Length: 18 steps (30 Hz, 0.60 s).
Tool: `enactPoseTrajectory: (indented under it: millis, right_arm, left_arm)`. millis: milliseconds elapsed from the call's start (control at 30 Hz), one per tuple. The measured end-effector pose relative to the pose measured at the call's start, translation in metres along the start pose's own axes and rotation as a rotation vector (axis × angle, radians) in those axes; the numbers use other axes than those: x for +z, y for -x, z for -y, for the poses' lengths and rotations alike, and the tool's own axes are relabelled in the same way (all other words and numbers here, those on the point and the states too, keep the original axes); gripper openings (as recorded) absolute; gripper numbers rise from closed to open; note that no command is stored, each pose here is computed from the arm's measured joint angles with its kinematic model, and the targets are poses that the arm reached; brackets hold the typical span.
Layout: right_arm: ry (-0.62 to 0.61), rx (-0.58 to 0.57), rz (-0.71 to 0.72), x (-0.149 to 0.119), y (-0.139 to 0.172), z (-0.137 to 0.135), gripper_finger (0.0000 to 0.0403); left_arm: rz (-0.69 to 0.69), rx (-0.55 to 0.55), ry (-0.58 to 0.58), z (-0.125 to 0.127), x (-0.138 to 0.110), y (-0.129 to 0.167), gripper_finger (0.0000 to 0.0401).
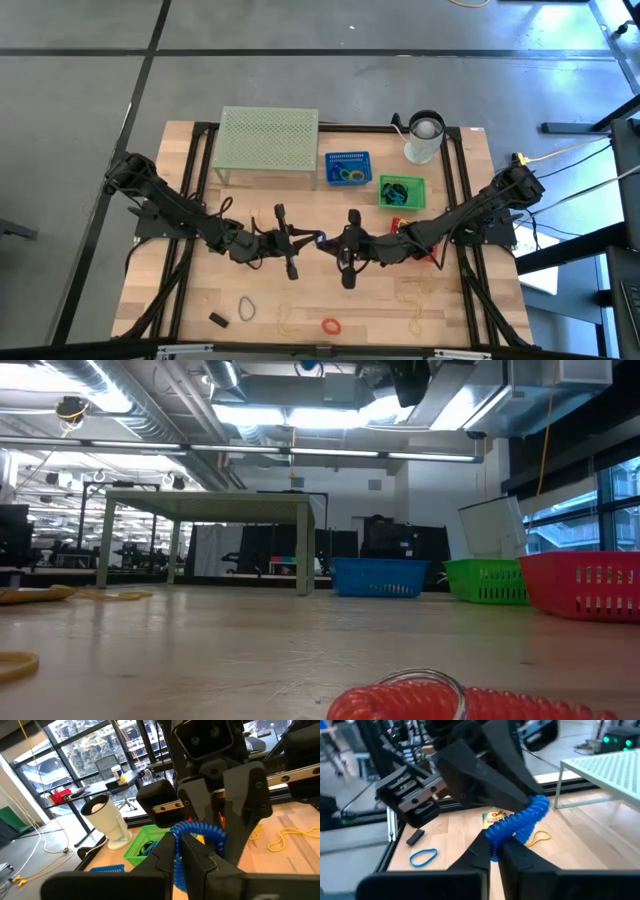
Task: Pick & Place Office Desk Supplies
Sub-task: Put the blue spring keychain into the blue bin
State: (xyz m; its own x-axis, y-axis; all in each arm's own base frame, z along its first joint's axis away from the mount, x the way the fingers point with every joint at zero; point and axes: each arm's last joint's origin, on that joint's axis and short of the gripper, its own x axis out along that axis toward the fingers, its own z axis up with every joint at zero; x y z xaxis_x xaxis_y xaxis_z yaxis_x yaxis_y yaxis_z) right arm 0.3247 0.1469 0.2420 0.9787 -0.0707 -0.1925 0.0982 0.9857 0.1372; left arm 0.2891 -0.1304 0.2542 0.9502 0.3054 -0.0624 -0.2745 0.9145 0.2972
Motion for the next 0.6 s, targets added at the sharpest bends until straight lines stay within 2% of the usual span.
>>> enactPoseTrajectory:
  millis: [167, 300, 500, 600]
  right_arm:
    - [-0.102, -0.036, 0.011, 0.000, 0.000, 0.001, 0.0028]
    - [-0.127, -0.038, 0.012, 0.000, 0.000, 0.001, 0.0011]
    - [-0.170, -0.077, 0.017, 0.003, -0.006, 0.013, 0.0010]
    - [-0.174, -0.110, -0.017, 0.003, -0.009, 0.024, 0.0010]
  left_arm:
    - [0.001, -0.012, 0.012, 0.002, 0.000, 0.001, 0.0013]
    - [-0.005, 0.016, 0.025, 0.002, 0.000, 0.002, 0.0020]
    - [-0.026, 0.162, 0.067, -0.001, 0.003, 0.009, 0.0083]
    - [-0.020, 0.194, 0.071, -0.004, 0.009, 0.014, 0.0120]
